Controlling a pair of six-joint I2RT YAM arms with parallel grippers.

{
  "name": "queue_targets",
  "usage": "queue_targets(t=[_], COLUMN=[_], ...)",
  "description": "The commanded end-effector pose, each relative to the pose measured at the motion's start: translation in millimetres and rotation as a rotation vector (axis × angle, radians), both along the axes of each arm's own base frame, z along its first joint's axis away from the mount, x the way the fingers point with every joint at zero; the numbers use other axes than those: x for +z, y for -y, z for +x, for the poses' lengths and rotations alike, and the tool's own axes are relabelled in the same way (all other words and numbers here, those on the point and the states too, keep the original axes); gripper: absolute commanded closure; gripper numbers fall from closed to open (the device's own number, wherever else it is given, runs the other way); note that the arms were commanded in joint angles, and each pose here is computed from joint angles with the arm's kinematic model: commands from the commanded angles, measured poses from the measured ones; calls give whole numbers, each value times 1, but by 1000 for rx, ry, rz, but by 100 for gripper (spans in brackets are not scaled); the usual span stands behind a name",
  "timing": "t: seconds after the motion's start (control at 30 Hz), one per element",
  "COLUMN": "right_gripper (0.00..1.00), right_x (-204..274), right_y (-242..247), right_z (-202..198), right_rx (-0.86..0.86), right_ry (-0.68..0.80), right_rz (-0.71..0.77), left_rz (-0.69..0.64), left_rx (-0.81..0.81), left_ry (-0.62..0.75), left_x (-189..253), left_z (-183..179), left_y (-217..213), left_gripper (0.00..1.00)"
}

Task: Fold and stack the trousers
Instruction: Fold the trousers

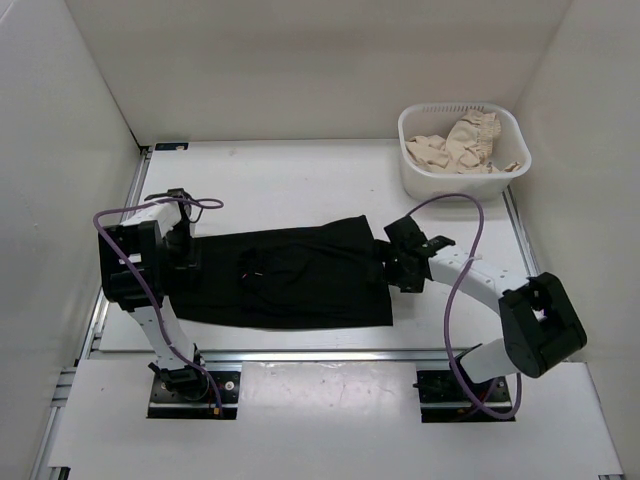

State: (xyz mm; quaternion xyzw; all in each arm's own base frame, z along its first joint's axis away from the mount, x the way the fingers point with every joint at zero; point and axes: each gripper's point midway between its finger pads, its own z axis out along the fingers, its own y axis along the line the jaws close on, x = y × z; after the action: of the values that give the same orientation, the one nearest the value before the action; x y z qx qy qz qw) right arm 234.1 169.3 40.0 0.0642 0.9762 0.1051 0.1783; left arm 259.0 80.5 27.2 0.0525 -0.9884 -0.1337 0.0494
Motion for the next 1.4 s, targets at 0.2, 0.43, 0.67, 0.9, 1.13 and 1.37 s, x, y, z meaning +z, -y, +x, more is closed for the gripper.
queue_targets(t=[0.2, 0.43, 0.67, 0.9, 1.13, 1.37], right_gripper=[39, 100, 100, 100, 100, 100], right_x=[-11, -21, 46, 180, 195, 102], right_y=[-53, 4, 122, 156, -23, -100], right_z=[15, -3, -27, -2, 39, 40], right_rx=[36, -165, -345, -241, 205, 245], right_ry=[-41, -102, -45, 110, 69, -154], right_rz=[255, 237, 6, -174, -44, -43], left_rz=[32, 8, -8, -10, -31, -33], left_rx=[1, 22, 22, 22, 23, 33], left_ry=[72, 115, 152, 134, 125, 103], left_x=[27, 49, 67, 66, 61, 54], left_z=[7, 14, 20, 16, 18, 11], left_y=[-3, -5, -2, -1, 2, 0], left_gripper=[30, 28, 27, 27, 27, 27])
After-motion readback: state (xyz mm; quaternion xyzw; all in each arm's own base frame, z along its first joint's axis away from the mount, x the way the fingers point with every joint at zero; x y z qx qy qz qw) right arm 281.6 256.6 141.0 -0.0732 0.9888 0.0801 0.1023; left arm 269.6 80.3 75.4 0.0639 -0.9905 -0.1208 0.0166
